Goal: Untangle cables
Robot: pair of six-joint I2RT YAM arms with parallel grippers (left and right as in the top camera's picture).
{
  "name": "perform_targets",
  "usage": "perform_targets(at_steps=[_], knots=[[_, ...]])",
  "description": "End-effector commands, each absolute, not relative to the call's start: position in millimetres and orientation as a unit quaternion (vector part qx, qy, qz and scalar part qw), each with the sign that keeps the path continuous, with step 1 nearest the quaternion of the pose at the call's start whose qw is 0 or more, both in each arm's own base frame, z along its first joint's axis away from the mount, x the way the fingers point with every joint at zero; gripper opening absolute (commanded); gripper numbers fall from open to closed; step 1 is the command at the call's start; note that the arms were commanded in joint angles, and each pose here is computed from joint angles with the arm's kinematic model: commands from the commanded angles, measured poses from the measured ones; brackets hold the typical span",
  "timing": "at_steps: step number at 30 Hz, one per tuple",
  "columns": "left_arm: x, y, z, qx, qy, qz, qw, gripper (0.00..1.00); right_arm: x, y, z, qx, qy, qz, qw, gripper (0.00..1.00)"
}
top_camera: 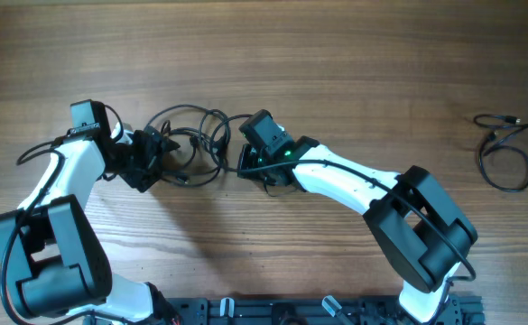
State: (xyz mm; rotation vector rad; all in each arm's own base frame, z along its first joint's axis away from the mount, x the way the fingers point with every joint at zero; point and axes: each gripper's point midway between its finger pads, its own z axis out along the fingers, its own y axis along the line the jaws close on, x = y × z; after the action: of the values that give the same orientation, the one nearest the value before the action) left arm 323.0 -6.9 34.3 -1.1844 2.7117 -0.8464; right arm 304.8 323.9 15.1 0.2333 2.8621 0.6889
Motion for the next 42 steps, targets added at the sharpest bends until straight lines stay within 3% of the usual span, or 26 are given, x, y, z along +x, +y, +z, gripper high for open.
perform_targets(at_steps=[1,6,7,8,11,12,19,20,22,23,25,35,42], knots=[[328,-22,40,-0.321,0.898,-0.298,0.046,0.84,313,311,8,0.065,0.970,0.197,0.123,0.43],[334,-50,56,-0.228,0.924,-0.297,0.071,0.82,316,306,4,0.072,0.972,0.182,0.132,0.53],[335,-53,59,-0.215,0.931,-0.284,0.080,0.86,316,305,2,0.075,0.972,0.181,0.131,0.55],[335,-52,60,-0.210,0.937,-0.263,0.088,1.00,315,305,1,0.077,0.972,0.180,0.128,0.56],[334,-37,67,-0.236,0.947,-0.186,0.117,0.98,318,296,-1,0.083,0.974,0.156,0.140,0.60],[333,-31,72,-0.244,0.947,-0.163,0.129,0.92,319,293,-2,0.089,0.974,0.151,0.141,0.63],[327,-27,131,-0.267,0.927,-0.149,0.217,0.84,328,282,-1,0.125,0.969,0.182,0.106,0.67],[328,-31,138,-0.260,0.926,-0.154,0.227,0.76,331,276,-2,0.131,0.969,0.180,0.103,0.68],[328,-41,140,-0.259,0.925,-0.162,0.228,0.46,336,263,-3,0.147,0.968,0.178,0.094,0.68],[328,-49,136,-0.257,0.926,-0.165,0.221,0.21,338,260,-2,0.135,0.969,0.191,0.085,0.70],[328,-63,126,-0.242,0.934,-0.162,0.207,0.11,343,249,-3,0.122,0.971,0.185,0.089,0.72],[340,-143,31,-0.165,0.967,-0.150,0.127,0.09,352,227,-10,0.142,0.970,0.171,0.094,0.78],[294,-126,-22,-0.168,0.984,-0.057,0.019,0.11,349,235,-11,0.128,0.970,0.192,0.082,0.78]])
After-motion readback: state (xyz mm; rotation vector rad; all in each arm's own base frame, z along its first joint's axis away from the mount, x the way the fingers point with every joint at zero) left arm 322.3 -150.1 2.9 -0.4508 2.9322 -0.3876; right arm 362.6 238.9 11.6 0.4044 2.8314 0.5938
